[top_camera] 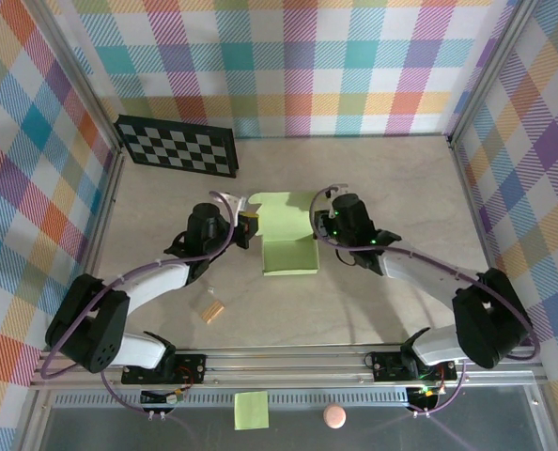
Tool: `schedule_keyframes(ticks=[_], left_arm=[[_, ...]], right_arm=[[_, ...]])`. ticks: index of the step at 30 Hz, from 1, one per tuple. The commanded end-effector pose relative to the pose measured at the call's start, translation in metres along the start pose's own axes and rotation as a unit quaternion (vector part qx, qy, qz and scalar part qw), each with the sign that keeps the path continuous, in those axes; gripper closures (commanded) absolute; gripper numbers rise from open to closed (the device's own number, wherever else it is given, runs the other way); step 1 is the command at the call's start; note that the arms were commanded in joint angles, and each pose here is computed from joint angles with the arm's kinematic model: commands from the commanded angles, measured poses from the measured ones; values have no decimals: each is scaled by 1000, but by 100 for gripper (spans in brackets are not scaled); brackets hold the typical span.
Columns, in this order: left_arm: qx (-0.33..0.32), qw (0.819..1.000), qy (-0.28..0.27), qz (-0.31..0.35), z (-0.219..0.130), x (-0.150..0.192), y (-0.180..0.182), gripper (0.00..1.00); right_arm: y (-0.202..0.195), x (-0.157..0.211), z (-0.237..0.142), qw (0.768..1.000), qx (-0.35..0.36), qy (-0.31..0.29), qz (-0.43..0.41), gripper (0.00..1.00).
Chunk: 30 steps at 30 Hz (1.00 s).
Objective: Fold the paper box
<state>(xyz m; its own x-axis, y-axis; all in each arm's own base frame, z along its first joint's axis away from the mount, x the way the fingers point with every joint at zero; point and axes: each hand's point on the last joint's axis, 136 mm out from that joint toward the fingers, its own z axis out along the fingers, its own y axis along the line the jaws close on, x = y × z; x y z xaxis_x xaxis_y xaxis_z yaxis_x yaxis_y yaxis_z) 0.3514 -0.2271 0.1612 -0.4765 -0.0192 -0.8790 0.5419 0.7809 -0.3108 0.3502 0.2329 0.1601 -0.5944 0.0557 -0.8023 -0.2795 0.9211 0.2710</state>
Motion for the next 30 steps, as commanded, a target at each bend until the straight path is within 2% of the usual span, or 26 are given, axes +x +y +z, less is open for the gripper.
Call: schedule_keyframes(ticks=[1, 8, 18, 23, 30], left_arm=[[15, 1000, -24, -10, 12, -19, -13, 97], [3, 1000, -13, 2, 36, -24, -8, 88], [-1, 999, 11, 39, 66, -20, -1, 86], [-5, 998, 5, 55, 78, -22, 3, 76], [-13, 998, 16, 62, 85, -17, 11, 75]], right_arm=[[6, -20, 5, 998, 44, -42, 36, 100], [16, -35, 26, 995, 42, -81, 48, 100], [22, -46, 49, 993, 49, -100, 41, 100], [25, -53, 59, 991, 44, -125, 27, 100], [20, -43, 69, 990, 52, -130, 16, 100]])
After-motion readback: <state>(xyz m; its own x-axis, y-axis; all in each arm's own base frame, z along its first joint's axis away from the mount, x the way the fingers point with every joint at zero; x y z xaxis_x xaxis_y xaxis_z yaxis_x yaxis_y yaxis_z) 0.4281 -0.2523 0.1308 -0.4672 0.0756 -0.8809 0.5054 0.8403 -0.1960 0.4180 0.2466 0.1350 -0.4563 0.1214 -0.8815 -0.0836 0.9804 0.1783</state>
